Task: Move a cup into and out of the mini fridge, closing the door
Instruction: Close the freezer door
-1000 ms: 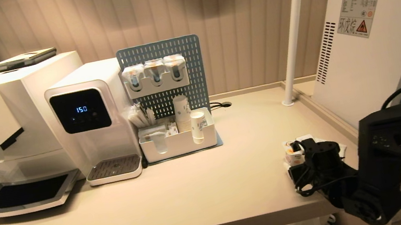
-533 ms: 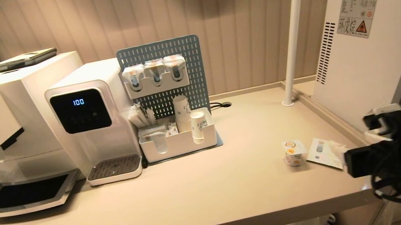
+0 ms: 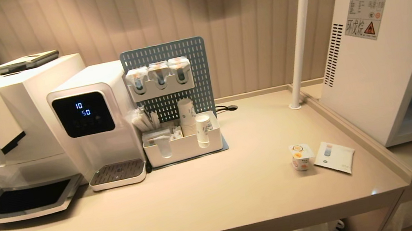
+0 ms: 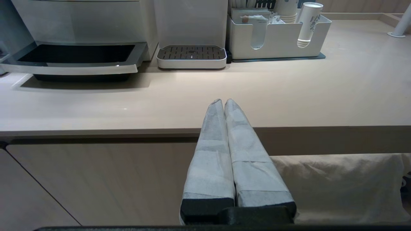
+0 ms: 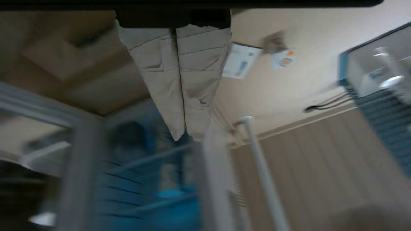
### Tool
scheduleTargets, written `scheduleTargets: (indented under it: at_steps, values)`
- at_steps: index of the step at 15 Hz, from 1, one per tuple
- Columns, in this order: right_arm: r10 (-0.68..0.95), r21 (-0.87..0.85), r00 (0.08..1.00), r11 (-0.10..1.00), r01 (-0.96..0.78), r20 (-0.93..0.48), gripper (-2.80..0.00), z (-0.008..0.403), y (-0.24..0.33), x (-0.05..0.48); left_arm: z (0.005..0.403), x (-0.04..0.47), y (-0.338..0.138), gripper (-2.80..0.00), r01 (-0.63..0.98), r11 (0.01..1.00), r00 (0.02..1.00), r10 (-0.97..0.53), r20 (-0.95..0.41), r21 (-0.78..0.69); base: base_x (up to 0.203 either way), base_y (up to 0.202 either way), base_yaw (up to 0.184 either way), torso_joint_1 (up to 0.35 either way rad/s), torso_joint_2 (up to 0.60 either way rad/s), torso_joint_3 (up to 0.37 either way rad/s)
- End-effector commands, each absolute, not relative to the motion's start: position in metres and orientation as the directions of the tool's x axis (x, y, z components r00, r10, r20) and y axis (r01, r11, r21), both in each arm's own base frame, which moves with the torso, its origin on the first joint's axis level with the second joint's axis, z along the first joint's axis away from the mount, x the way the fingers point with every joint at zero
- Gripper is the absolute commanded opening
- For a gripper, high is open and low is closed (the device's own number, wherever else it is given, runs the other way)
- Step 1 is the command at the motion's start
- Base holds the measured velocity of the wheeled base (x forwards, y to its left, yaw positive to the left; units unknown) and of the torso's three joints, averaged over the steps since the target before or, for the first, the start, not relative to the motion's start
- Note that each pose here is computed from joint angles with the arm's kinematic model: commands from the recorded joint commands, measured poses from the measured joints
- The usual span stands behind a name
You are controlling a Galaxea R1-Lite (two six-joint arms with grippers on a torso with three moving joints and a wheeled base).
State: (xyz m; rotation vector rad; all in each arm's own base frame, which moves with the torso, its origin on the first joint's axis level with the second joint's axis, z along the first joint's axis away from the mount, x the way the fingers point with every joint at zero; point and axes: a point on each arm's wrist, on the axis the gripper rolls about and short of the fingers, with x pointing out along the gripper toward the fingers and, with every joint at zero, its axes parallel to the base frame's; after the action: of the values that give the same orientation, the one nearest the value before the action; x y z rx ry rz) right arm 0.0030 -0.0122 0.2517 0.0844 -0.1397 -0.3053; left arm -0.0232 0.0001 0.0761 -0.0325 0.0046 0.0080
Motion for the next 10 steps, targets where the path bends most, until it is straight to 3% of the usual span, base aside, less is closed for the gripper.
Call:
scheduleTargets:
  at_steps: [1, 4, 5, 8, 10]
  values:
    - [-0.516, 0.027, 0.855, 0.855, 0.518, -0.054, -2.8, 0.224, -0.028, -0.068, 0.076, -0.023, 0.0, -2.8, -0.009, 0.999, 1.0, 0.009, -0.006, -0.034, 0.0, 0.0, 0.0, 0.0, 0.0, 0.0]
    - [-0.641, 0.006, 0.763, 0.766, 0.643, -0.08, -2.8, 0.222, -0.012, -0.067, 0.076, -0.023, 0.0, -2.8, -0.009, 0.999, 1.0, 0.009, -0.006, -0.034, 0.0, 0.0, 0.0, 0.0, 0.0, 0.0]
    - [-0.63, 0.021, 0.771, 0.773, 0.634, -0.094, -2.8, 0.218, -0.007, -0.065, 0.076, -0.023, 0.0, -2.8, -0.009, 0.999, 1.0, 0.009, -0.006, -0.034, 0.0, 0.0, 0.0, 0.0, 0.0, 0.0]
    - [-0.325, 0.137, 0.935, 0.929, 0.343, -0.142, -2.8, 0.203, 0.001, -0.053, 0.076, -0.023, 0.0, -2.8, -0.011, 0.999, 1.0, 0.01, -0.005, -0.034, 0.0, 0.0, 0.0, 0.0, 0.0, 0.0]
    - [-0.111, 0.185, 0.981, 0.973, 0.141, -0.161, -2.8, 0.197, 0.005, -0.049, 0.076, -0.023, 0.0, -2.8, -0.009, 0.999, 1.0, 0.009, -0.005, -0.034, 0.0, 0.0, 0.0, 0.0, 0.0, 0.0]
